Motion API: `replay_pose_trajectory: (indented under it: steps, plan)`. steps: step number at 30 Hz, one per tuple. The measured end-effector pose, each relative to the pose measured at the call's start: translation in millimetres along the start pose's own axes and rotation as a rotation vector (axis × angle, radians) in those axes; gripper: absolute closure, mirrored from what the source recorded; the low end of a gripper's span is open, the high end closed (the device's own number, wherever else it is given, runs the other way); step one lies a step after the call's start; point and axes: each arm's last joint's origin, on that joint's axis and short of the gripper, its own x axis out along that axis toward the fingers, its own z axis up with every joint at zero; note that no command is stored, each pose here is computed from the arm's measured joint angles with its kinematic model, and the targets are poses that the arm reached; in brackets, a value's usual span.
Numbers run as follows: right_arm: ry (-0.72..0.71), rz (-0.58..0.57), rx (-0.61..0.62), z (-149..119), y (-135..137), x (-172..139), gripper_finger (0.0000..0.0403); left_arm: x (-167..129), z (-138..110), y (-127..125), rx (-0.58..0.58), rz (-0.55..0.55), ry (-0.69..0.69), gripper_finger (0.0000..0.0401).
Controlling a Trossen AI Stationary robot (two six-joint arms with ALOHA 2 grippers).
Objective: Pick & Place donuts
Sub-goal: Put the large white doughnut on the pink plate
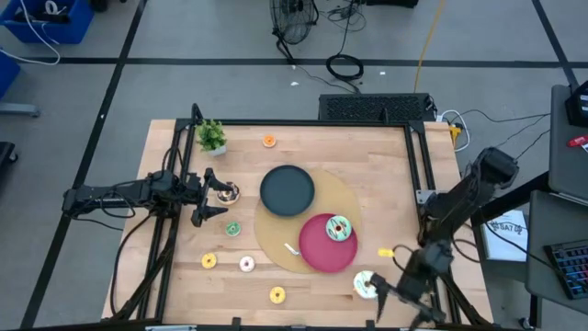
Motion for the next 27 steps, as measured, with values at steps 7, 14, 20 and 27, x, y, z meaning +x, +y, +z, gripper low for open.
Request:
replay_pose_trajectory:
  steps: [7,14,20,27]
  plan:
    - [0.298,-0.314,0.011,0.0,0.7,31.9,0.0085,0.0,-0.1,0.0,0.0,0.0,0.0,0.0066]
    - [0.765,-0.687,0.115,17.9,0.9,58.5,0.0085,0.0,0.0,0.0,0.0,0.0,0.0,0.0066]
    - [1.019,-0.915,0.284,-2.5,-1.8,49.2,0.0085,0.0,0.0,0.0,0.0,0.0,0.0,0.0066]
    - [1.142,-1.142,0.375,-32.5,-9.4,34.1,0.0085,0.0,0.1,0.0,0.0,0.0,0.0,0.0066]
